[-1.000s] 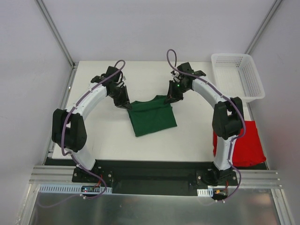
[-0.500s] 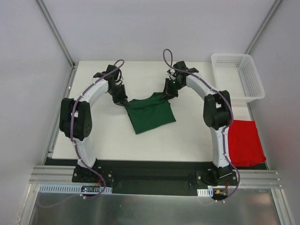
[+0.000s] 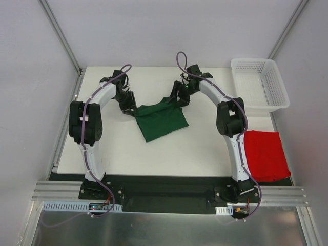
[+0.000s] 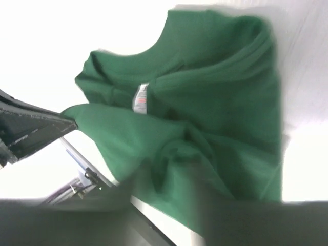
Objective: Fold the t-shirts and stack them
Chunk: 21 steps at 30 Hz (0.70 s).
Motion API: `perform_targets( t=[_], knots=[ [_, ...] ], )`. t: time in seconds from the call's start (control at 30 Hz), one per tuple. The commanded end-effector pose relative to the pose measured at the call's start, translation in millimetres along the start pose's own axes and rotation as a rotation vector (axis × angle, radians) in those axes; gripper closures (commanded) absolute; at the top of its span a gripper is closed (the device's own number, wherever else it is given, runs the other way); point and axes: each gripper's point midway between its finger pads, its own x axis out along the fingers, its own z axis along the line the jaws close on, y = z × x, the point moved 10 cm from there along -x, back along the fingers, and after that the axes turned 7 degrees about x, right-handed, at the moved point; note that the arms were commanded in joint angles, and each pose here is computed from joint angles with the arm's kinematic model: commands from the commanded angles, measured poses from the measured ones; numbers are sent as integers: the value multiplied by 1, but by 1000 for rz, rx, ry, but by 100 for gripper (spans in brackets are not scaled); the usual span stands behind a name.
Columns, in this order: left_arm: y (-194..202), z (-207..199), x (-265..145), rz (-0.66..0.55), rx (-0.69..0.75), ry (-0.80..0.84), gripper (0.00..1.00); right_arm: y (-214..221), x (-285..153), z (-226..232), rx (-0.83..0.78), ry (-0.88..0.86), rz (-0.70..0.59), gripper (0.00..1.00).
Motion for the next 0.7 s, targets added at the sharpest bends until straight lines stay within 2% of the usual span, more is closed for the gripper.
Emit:
perform_targets(
  t=[0.0, 0.03, 0.07, 0.13, 0.27, 0.43, 0.5, 0.67],
  knots=[
    [-10, 20, 3, 11, 6, -86, 19, -14, -11, 2, 9, -4, -74, 5],
    [-10, 21, 2, 6, 4, -98, 1, -9, -9, -4, 4, 10, -83, 4],
    [-8, 17, -8, -16, 9, -97, 1, -6, -28, 8, -39, 1, -137, 4],
    [-4, 15, -18, -44, 14, -104, 1, -1, -40, 10, -79, 11, -191, 4],
    [8, 0, -52, -116, 30, -53, 1, 17, -62, 13, -119, 31, -225, 4],
    [8, -27, -72, -165, 91, 27, 1, 20, -86, 40, -150, -54, -319, 4],
    [3, -34, -73, -163, 81, 70, 1, 15, -87, 52, -149, -102, -316, 4],
    [4, -28, -46, -83, 31, 78, 1, 16, -38, 54, -130, -117, -184, 4]
  ],
)
